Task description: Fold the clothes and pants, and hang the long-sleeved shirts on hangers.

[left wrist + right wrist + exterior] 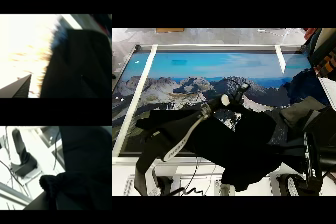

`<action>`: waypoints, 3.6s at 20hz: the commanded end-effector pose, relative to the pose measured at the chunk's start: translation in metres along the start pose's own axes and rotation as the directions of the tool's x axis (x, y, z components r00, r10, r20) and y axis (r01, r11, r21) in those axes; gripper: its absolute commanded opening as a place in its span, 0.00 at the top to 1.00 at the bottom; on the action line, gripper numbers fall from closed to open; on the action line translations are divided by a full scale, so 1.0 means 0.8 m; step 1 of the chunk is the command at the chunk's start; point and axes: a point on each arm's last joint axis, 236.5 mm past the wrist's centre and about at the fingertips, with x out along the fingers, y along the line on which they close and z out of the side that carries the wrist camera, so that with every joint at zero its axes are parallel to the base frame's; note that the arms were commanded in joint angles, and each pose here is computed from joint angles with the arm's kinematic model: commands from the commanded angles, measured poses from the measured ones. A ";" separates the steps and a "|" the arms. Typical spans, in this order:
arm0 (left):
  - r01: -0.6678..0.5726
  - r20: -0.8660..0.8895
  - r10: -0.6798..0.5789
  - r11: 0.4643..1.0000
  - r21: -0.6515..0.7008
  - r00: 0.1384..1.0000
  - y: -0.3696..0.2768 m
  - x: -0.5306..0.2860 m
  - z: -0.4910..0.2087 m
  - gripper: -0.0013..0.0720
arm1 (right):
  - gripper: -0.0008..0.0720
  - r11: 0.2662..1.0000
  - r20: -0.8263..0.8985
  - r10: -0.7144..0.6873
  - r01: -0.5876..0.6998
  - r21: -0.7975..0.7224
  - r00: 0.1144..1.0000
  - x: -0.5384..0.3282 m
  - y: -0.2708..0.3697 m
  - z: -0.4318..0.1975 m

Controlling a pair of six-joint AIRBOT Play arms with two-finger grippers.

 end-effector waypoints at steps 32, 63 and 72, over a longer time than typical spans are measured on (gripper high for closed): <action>-0.577 0.117 0.582 0.813 -0.070 0.805 0.214 -0.402 0.098 0.97 | 0.95 0.720 0.172 -0.690 0.640 0.269 0.703 -0.075 -0.281 0.071; -0.391 -0.016 0.404 0.875 -0.287 0.915 0.328 -0.234 0.006 0.22 | 0.95 0.448 -0.191 -0.729 0.669 0.593 0.657 0.008 -0.582 -0.085; -0.100 0.097 0.179 0.840 -0.534 0.979 0.342 -0.182 -0.024 0.34 | 0.95 0.449 -0.190 -0.727 0.666 0.596 0.660 0.009 -0.581 -0.085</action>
